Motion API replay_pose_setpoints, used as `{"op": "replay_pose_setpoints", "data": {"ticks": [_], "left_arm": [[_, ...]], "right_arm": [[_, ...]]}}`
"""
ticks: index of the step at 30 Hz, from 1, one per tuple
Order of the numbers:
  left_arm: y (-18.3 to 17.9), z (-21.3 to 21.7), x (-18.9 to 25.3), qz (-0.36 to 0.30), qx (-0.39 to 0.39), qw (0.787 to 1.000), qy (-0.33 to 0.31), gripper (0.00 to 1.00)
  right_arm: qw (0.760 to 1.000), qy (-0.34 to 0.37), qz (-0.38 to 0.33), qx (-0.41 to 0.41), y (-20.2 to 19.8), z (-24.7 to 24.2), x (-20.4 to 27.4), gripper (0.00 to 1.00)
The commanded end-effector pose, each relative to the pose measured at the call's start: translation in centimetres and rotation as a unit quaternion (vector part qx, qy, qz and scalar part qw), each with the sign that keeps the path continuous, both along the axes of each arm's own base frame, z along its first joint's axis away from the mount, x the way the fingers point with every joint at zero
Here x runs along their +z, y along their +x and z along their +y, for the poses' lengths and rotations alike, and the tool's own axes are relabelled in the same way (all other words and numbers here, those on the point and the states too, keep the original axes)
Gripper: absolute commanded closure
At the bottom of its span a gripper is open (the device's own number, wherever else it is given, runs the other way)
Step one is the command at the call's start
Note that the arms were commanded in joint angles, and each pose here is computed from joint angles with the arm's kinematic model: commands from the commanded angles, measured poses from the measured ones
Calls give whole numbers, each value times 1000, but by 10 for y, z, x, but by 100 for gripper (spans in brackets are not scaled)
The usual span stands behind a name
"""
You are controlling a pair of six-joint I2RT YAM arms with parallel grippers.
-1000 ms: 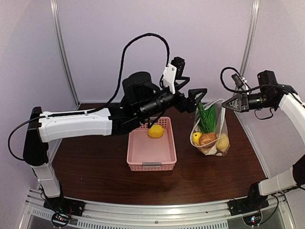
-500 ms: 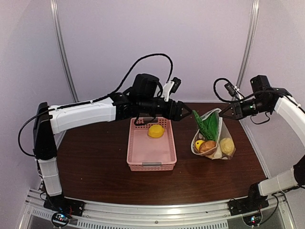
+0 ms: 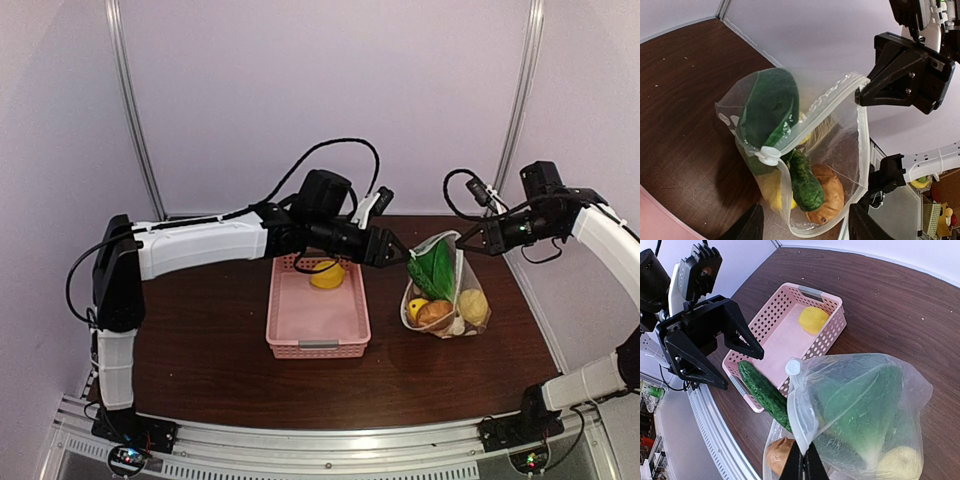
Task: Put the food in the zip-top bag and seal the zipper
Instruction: Adjust the fake vegetable in the zipper food storage bag.
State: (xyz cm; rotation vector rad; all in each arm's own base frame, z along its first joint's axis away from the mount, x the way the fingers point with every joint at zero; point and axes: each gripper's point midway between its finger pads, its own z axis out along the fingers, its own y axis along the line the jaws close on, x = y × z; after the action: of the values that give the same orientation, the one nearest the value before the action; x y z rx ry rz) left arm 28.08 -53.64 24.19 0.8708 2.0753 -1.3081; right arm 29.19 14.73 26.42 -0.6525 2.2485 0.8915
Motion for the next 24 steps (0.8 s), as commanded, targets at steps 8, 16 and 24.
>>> {"op": "replay_pose_setpoints", "data": {"ticks": [8,16,24], "left_arm": [[3,2,15,-13,7,1000,7,48],[-3,-10,-11,22,-25,999,27,56],[-1,-14,-24,28,-27,999,38,65]], "right_arm": [[1000,-15,-11,-4,0,-1,-4,100],[1000,-19,-11,-6,-1,-1,-6,100],[1000,-17,-12,-6,-1,0,-6,100]]}}
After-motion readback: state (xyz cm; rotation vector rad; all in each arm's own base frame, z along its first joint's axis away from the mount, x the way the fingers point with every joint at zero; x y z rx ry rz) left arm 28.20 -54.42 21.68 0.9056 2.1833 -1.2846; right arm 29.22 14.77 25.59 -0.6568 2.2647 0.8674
